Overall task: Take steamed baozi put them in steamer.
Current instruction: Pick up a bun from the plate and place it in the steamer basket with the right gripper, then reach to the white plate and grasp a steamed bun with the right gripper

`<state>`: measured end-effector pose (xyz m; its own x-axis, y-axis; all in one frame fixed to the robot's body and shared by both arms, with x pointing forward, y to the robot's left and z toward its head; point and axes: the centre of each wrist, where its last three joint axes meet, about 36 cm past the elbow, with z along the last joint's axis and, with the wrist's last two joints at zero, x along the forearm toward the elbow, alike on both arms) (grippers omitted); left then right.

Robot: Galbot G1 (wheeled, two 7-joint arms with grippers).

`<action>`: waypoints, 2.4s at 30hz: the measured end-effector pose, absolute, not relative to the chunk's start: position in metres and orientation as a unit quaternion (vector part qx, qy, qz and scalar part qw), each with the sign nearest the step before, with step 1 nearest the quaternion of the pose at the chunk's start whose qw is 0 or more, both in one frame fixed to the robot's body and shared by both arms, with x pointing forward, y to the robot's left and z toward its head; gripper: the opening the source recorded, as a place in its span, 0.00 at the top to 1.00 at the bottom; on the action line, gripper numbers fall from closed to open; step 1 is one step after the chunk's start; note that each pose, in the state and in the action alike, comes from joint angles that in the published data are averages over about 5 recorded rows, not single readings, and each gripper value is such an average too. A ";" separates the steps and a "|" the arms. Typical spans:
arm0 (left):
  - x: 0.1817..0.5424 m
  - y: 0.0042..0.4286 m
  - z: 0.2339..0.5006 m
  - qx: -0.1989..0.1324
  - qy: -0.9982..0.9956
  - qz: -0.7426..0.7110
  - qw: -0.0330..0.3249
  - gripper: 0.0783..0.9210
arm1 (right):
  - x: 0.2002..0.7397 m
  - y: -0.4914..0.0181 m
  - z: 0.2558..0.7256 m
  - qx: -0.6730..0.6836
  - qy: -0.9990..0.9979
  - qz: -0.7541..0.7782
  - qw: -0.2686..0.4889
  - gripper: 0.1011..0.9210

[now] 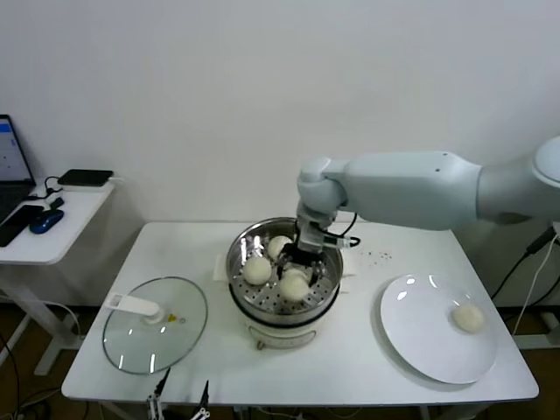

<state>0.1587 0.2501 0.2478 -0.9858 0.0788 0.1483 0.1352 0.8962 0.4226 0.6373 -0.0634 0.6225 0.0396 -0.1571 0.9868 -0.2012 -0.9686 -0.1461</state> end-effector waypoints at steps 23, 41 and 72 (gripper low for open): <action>0.159 0.251 0.248 -0.053 -0.972 -0.221 0.062 0.12 | 0.656 -0.045 0.606 0.734 -0.116 0.669 0.003 0.12; 0.156 0.248 0.252 -0.062 -0.971 -0.223 0.062 0.12 | 0.678 -0.196 0.669 0.673 -0.267 0.658 0.208 0.12; 0.152 0.250 0.239 -0.066 -0.969 -0.225 0.073 0.12 | 0.629 -0.472 0.539 0.545 -0.416 0.542 0.486 0.12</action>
<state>0.1518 0.2502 0.2394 -0.9806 0.0953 0.1711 0.1609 0.8902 0.4262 0.6293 -0.4725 0.5394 0.0668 0.0742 0.9950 -0.9803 -0.1809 0.0793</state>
